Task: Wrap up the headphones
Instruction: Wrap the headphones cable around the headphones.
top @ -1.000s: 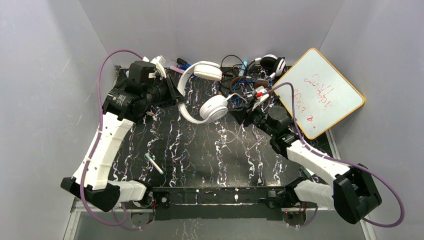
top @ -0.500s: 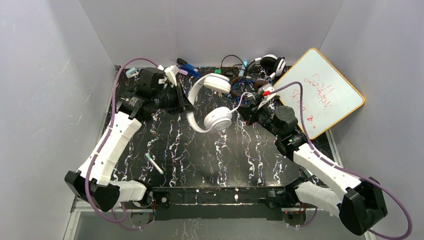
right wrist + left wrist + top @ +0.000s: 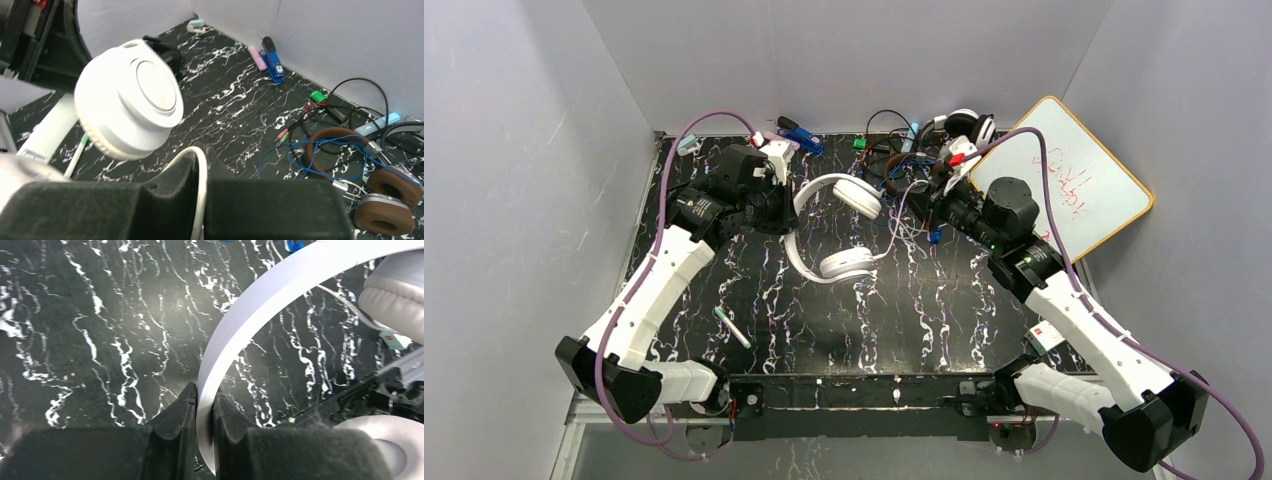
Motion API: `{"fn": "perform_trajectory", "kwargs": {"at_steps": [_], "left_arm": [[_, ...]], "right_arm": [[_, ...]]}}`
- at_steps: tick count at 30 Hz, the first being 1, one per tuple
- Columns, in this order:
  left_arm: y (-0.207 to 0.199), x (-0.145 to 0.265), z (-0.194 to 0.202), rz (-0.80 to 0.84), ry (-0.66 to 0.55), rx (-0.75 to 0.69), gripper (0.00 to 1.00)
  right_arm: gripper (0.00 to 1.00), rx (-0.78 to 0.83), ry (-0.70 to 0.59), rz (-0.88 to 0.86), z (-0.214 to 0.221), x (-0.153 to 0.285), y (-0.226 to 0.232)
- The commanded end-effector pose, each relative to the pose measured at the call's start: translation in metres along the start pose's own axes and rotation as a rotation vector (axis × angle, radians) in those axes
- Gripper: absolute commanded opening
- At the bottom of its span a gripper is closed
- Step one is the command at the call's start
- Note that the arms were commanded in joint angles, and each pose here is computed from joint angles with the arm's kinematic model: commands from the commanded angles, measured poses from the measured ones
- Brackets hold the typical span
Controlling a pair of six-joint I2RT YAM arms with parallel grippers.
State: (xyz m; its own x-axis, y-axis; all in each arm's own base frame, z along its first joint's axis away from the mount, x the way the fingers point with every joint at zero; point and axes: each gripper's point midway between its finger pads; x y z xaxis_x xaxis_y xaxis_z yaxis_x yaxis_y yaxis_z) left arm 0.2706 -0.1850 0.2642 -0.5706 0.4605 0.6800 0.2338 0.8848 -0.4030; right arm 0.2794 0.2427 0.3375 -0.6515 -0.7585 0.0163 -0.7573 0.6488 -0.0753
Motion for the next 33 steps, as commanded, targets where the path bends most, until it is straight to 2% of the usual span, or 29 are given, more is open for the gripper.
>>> {"fn": "perform_trajectory", "kwargs": {"at_steps": [1, 10, 19, 22, 24, 28, 30, 33], "left_arm": [[0.012, 0.010, -0.011, -0.066, -0.061, -0.075, 0.00], [0.023, -0.004, -0.002, -0.159, -0.002, -0.189, 0.00], [0.000, -0.027, 0.015, -0.187, 0.068, -0.331, 0.00], [-0.011, -0.028, 0.017, -0.174, 0.065, -0.379, 0.00], [-0.015, -0.028, 0.018, -0.184, 0.058, -0.427, 0.00], [0.007, -0.023, 0.007, -0.359, 0.008, -0.527, 0.00], [0.023, -0.018, -0.001, -0.463, -0.010, -0.577, 0.00], [0.038, -0.008, -0.013, -0.581, -0.057, -0.599, 0.00]], "right_arm": [[0.15, 0.044, -0.013, -0.101, -0.017, 0.006, 0.016], [0.16, 0.070, -0.031, -0.335, -0.040, 0.012, 0.052], [0.21, 0.059, -0.004, -0.490, -0.045, 0.000, 0.069], [0.22, 0.037, 0.052, -0.476, -0.038, -0.010, 0.063], [0.27, 0.019, 0.094, -0.449, -0.032, -0.017, 0.057], [0.28, 0.009, 0.205, -0.348, -0.020, -0.023, 0.038], [0.32, 0.021, 0.250, -0.313, -0.016, -0.022, 0.031], [0.35, 0.042, 0.319, -0.267, -0.006, -0.017, 0.022]]}}
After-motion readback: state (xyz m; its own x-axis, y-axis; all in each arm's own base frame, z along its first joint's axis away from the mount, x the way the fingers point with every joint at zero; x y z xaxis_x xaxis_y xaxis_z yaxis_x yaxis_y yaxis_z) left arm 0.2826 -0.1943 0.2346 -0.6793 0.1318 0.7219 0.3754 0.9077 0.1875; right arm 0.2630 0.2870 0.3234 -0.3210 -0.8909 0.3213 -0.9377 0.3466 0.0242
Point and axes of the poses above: each gripper's point midway between its finger pads, its own x axis back along the fingers, its own y axis along the line the jaws close on, z = x × y, and after that the axes turned 9 degrees about x, right-handed
